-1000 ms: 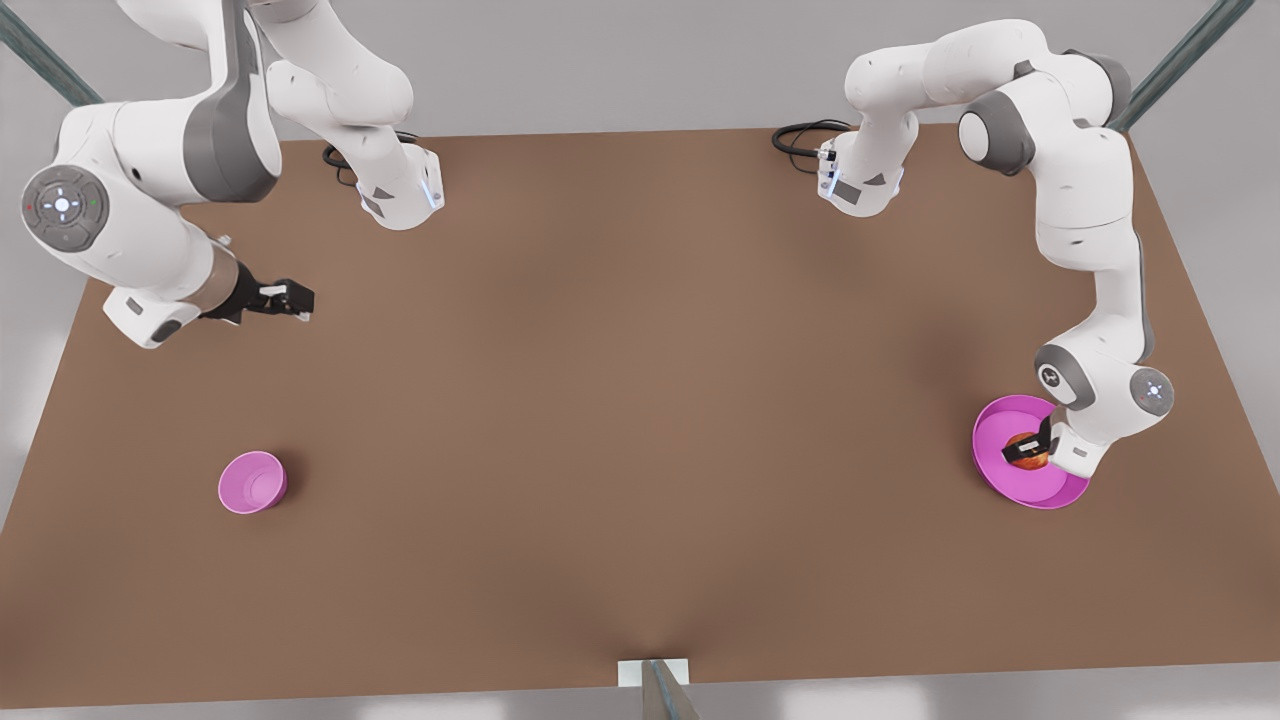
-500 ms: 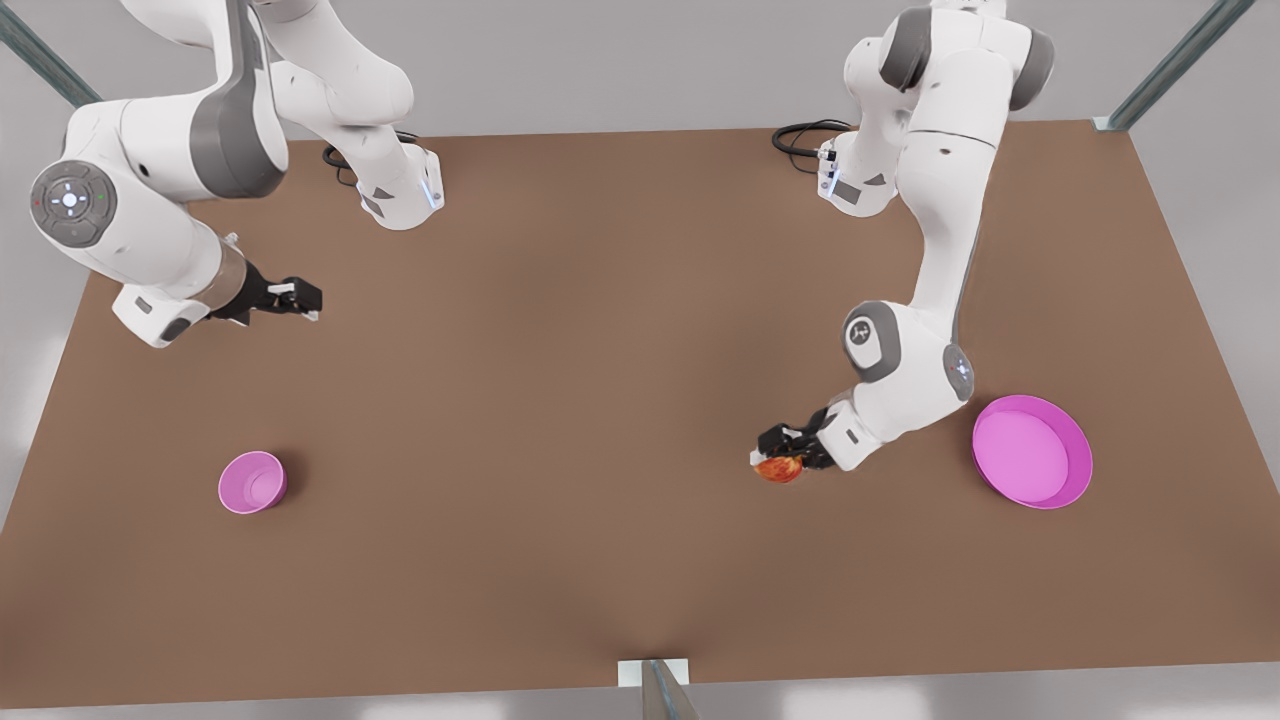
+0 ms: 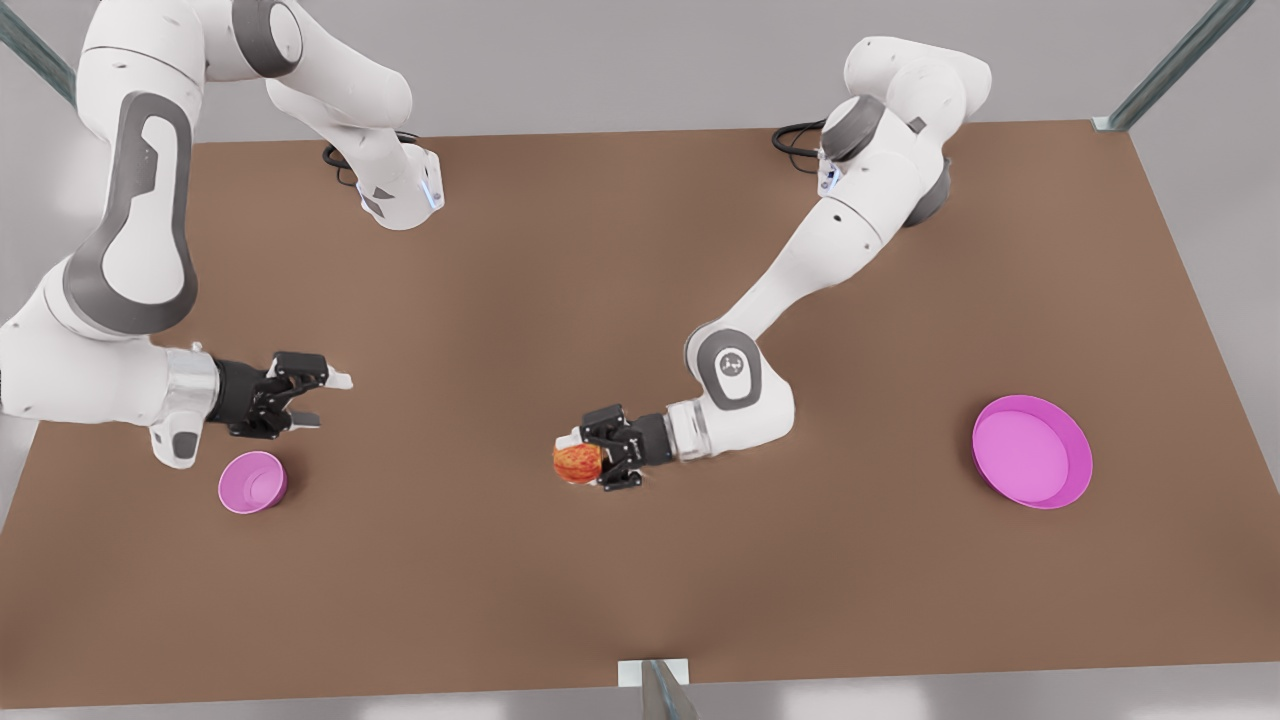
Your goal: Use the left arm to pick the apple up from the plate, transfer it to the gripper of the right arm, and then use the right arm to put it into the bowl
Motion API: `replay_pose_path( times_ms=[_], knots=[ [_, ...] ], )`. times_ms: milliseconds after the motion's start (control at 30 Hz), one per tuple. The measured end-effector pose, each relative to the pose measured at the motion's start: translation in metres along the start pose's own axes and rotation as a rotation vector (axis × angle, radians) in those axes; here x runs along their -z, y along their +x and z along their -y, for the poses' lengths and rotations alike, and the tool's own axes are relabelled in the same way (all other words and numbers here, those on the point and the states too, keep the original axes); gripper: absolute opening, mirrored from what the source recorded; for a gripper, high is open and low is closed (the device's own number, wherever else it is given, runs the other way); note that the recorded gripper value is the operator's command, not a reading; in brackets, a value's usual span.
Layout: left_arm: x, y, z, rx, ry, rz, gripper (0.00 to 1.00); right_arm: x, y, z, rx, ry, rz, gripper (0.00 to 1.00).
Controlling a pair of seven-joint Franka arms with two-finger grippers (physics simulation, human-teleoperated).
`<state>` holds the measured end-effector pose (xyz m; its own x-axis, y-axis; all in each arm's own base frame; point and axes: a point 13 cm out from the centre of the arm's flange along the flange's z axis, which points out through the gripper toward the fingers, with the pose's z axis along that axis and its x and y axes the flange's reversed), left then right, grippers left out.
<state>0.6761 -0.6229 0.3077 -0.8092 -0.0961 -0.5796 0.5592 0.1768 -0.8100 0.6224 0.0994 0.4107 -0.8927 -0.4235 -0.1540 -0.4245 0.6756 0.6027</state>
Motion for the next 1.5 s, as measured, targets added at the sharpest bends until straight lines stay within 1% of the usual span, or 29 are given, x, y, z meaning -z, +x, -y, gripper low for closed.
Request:
replay_pose_path(
  times_ms=[100, 167, 267, 367, 467, 600, 667, 767, 933, 1233, 1333, 1500],
  knots=[
    [-0.029, 0.027, 0.025, -0.142, 0.025, -0.010, 0.73, -0.020, -0.012, 0.003, 0.138, -0.044, 0.038, 1.00],
    [-0.036, 0.038, 0.024, -0.227, 0.018, -0.013, 0.73, -0.043, -0.016, 0.007, 0.187, -0.107, 0.068, 1.00],
    [-0.040, 0.049, 0.014, -0.339, 0.000, -0.015, 0.73, -0.075, -0.006, 0.012, 0.142, -0.220, 0.101, 1.00],
    [-0.041, 0.051, 0.012, -0.444, -0.016, -0.013, 0.73, -0.087, -0.001, 0.004, 0.068, -0.324, 0.156, 1.00],
    [-0.040, 0.049, 0.011, -0.535, -0.027, -0.008, 0.72, -0.094, -0.006, -0.002, 0.019, -0.392, 0.199, 1.00],
    [-0.036, 0.039, 0.013, -0.631, -0.035, 0.008, 0.72, -0.132, -0.020, -0.026, -0.041, -0.473, 0.215, 1.00],
    [-0.037, 0.033, 0.020, -0.672, -0.029, 0.022, 0.72, -0.157, -0.031, -0.035, -0.065, -0.495, 0.216, 1.00],
    [-0.043, 0.032, 0.028, -0.724, -0.028, 0.032, 0.72, -0.171, -0.043, -0.033, -0.106, -0.509, 0.245, 1.00],
    [-0.043, 0.031, 0.027, -0.797, -0.042, 0.034, 0.72, -0.176, -0.054, -0.064, -0.130, -0.563, 0.279, 1.00],
    [-0.045, 0.036, 0.023, -0.884, -0.062, 0.024, 0.72, -0.191, -0.073, -0.086, -0.173, -0.608, 0.318, 1.00],
    [-0.046, 0.039, 0.022, -0.904, -0.068, 0.020, 0.71, -0.183, -0.085, -0.088, -0.179, -0.610, 0.352, 1.00],
    [-0.047, 0.040, 0.022, -0.932, -0.073, 0.017, 0.71, -0.173, -0.097, -0.082, -0.270, -0.648, 0.395, 1.00]
  ],
)
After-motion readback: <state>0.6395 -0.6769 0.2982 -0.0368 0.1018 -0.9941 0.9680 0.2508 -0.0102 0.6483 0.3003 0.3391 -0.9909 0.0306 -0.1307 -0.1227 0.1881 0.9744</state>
